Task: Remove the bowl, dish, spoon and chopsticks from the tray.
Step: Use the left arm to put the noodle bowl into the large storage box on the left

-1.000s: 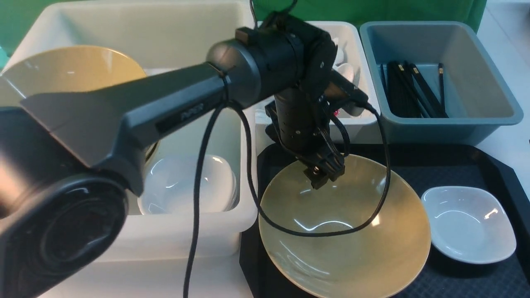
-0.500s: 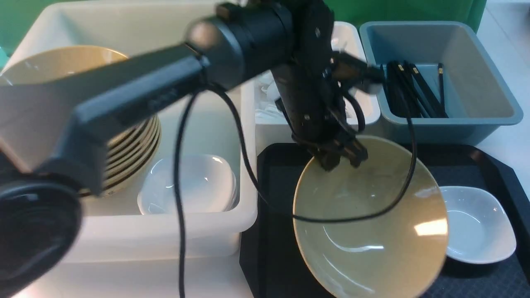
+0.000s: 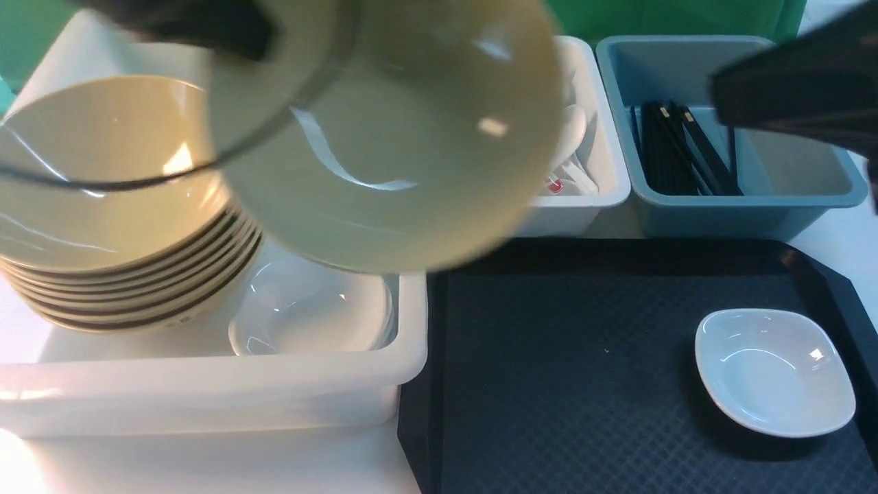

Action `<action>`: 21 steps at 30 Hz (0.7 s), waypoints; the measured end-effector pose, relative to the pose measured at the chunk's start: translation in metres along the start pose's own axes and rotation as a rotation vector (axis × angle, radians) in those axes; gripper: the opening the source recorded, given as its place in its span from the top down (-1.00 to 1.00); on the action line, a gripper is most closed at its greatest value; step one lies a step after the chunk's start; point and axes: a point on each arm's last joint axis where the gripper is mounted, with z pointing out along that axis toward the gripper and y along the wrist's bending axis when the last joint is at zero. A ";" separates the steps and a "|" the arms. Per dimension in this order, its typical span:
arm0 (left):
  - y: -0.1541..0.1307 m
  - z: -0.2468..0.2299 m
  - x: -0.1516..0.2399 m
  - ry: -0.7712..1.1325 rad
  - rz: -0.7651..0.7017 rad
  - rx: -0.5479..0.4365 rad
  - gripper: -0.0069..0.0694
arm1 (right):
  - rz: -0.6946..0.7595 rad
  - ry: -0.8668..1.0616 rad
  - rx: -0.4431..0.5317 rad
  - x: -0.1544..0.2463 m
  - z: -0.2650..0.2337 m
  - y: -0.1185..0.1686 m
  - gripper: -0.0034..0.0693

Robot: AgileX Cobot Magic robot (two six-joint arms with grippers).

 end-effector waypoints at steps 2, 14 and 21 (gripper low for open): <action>0.030 -0.022 0.014 -0.087 -0.131 -0.100 0.81 | -0.028 -0.005 -0.034 -0.008 0.010 0.005 0.81; 0.128 -0.003 0.081 -0.178 -0.493 -0.238 0.78 | -0.117 0.044 -0.151 -0.018 0.057 0.023 0.81; 0.149 0.006 0.087 -0.114 -0.423 -0.361 0.28 | -0.119 0.045 -0.154 -0.019 0.057 0.024 0.81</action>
